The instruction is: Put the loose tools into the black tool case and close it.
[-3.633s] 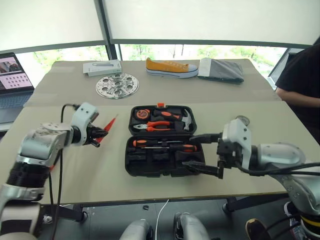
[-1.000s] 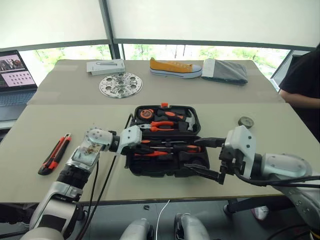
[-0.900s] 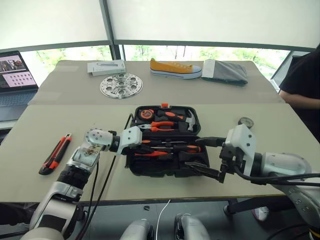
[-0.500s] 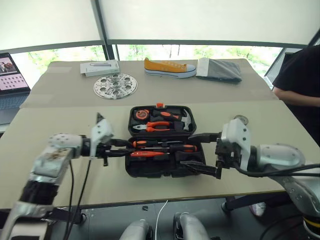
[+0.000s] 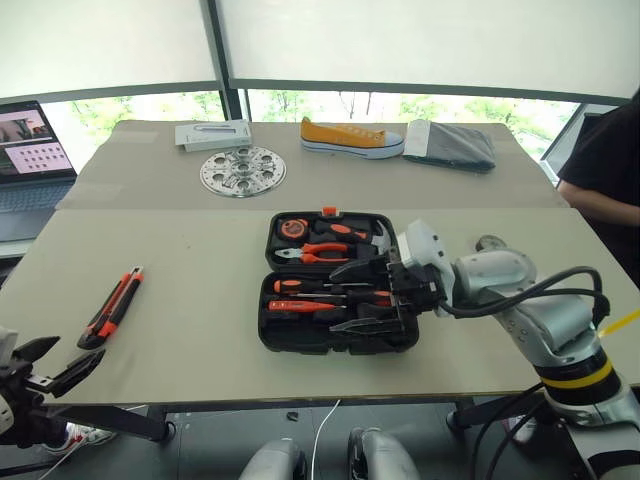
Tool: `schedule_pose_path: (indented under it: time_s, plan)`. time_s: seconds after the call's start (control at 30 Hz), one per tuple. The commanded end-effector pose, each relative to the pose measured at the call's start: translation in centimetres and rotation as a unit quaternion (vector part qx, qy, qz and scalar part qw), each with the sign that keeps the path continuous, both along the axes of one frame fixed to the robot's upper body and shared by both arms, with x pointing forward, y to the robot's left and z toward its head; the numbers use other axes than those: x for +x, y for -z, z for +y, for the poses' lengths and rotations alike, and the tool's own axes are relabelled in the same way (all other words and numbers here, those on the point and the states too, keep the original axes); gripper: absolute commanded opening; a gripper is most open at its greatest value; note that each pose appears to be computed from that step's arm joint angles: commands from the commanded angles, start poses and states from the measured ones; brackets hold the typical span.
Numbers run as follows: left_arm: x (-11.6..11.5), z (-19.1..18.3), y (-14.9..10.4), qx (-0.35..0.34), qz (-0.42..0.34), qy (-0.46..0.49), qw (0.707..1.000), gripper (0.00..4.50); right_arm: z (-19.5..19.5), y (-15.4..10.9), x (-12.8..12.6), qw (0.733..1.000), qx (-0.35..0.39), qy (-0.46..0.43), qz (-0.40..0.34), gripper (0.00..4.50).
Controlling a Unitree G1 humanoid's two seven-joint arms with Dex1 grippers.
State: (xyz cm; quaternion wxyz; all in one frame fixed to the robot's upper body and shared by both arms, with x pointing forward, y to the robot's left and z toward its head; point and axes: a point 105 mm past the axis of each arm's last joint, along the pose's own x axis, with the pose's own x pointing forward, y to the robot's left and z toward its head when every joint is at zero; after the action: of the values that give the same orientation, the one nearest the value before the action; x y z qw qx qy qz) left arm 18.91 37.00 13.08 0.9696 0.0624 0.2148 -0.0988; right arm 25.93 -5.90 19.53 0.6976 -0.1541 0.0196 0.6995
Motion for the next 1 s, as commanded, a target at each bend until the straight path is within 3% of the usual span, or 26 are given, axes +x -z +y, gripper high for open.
schedule_pose_path:
  time_s: [0.03, 0.17, 0.27, 0.5, 0.53, 0.57, 0.67, 0.77, 0.93, 1.0]
  plan:
    - [1.7, 0.0, -0.7, 0.018, 0.003, 0.021, 1.000, 4.47, 0.1, -1.1, -0.2, 1.000, 0.009, -0.011, -0.028, 4.50]
    - [5.1, 0.6, 0.4, 0.014, 0.054, 0.008, 0.998, 4.47, 0.0, -1.3, -0.6, 0.999, 0.015, 0.006, -0.032, 4.50]
    - [6.4, 1.2, 1.1, 0.009, 0.080, -0.011, 0.997, 4.47, -0.2, -1.3, -0.8, 0.999, 0.017, 0.019, -0.035, 4.50]
    - [6.6, 1.4, 3.7, 0.003, 0.153, -0.008, 0.988, 4.47, -0.7, -1.1, -1.1, 0.998, 0.013, 0.047, -0.042, 4.50]
    - [6.5, 1.6, 4.0, 0.006, 0.156, -0.007, 0.988, 3.94, -0.8, -1.1, -1.1, 0.998, 0.012, 0.050, -0.044, 4.50]
    - [6.7, 1.6, 4.0, 0.008, 0.151, -0.001, 0.989, 3.83, -0.9, -1.1, -1.1, 0.998, 0.011, 0.052, -0.046, 4.50]
    - [8.3, 0.5, 2.5, 0.002, 0.099, 0.026, 0.995, 2.72, -1.1, -1.2, -1.1, 0.997, 0.012, 0.058, -0.047, 4.50]
    - [10.3, -3.4, -0.8, -0.023, 0.048, 0.108, 0.993, 1.74, -1.4, -1.0, -1.1, 0.997, 0.005, 0.065, -0.044, 4.50]
    - [10.7, -12.9, -6.8, -0.034, -0.013, 0.336, 0.941, 1.65, -2.2, -0.7, -1.3, 0.996, -0.003, 0.085, -0.031, 4.50]
    - [9.2, -17.9, -7.3, 0.004, 0.008, 0.476, 0.880, 1.65, -3.1, 0.0, -2.1, 0.995, -0.016, 0.096, -0.014, 4.50]
